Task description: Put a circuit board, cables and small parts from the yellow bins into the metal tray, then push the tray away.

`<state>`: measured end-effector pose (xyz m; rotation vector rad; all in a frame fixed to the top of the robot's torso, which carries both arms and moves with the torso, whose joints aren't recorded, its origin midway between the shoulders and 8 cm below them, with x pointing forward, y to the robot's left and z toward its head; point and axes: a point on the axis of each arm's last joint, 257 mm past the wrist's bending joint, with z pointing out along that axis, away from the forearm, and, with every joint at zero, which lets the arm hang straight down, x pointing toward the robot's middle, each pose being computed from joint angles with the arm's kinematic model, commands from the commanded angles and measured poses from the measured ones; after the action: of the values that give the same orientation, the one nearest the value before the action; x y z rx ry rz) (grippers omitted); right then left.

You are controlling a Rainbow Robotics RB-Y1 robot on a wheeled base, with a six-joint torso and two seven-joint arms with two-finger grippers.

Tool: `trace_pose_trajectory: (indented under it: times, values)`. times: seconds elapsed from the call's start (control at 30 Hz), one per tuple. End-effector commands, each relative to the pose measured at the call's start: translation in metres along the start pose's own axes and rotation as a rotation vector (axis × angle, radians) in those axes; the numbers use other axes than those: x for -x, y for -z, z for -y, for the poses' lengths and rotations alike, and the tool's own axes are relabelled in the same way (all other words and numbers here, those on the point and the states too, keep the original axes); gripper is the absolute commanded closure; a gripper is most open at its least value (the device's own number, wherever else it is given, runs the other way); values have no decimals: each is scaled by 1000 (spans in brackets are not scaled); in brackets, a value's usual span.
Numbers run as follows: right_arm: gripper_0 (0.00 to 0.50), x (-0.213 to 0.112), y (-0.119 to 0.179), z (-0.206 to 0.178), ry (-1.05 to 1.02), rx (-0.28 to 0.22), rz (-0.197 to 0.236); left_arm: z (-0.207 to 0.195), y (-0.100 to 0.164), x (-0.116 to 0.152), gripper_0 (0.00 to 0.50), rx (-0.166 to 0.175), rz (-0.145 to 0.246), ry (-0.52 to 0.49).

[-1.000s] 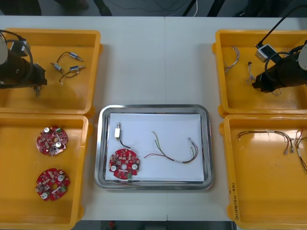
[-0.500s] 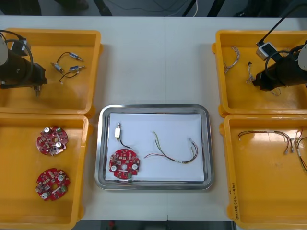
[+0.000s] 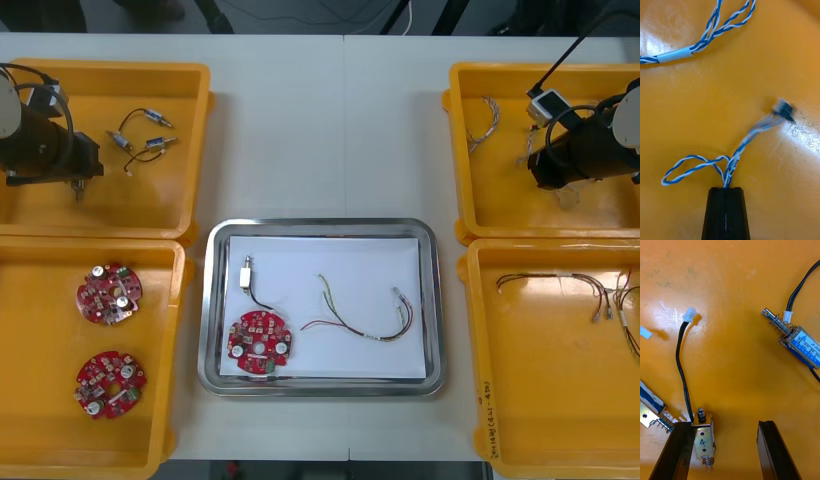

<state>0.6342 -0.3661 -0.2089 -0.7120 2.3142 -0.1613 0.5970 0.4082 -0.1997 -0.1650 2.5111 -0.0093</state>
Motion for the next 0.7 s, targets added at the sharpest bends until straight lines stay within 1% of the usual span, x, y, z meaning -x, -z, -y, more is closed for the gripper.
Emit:
trace_pose_trajectory:
  times: [0.03, 0.07, 0.2, 0.27, 0.47, 0.57, 0.7]
  values:
    - [500, -20, -19, -26, 37, 40, -45, 11, -1, 4, 0, -19, 18, -96]
    - [500, -13, -16, -23, 43, 35, -35, 10, -2, 4, 0, -19, 18, -99]
    - [500, 2, -5, -15, 47, 35, -33, 10, -4, 2, 0, -20, 21, -101]
    - [500, 14, 10, -10, 30, 53, -38, 8, -5, 2, 0, -19, 26, -102]
    - [500, 32, 41, 3, -6, 87, -47, 6, -7, -1, 0, -16, 25, -110]
    - [500, 37, 53, 8, -12, 90, -59, 4, -8, -2, 0, -13, 27, -112]
    - [500, 39, 72, 16, -21, 100, -87, 4, -8, -3, 0, -12, 25, -116]
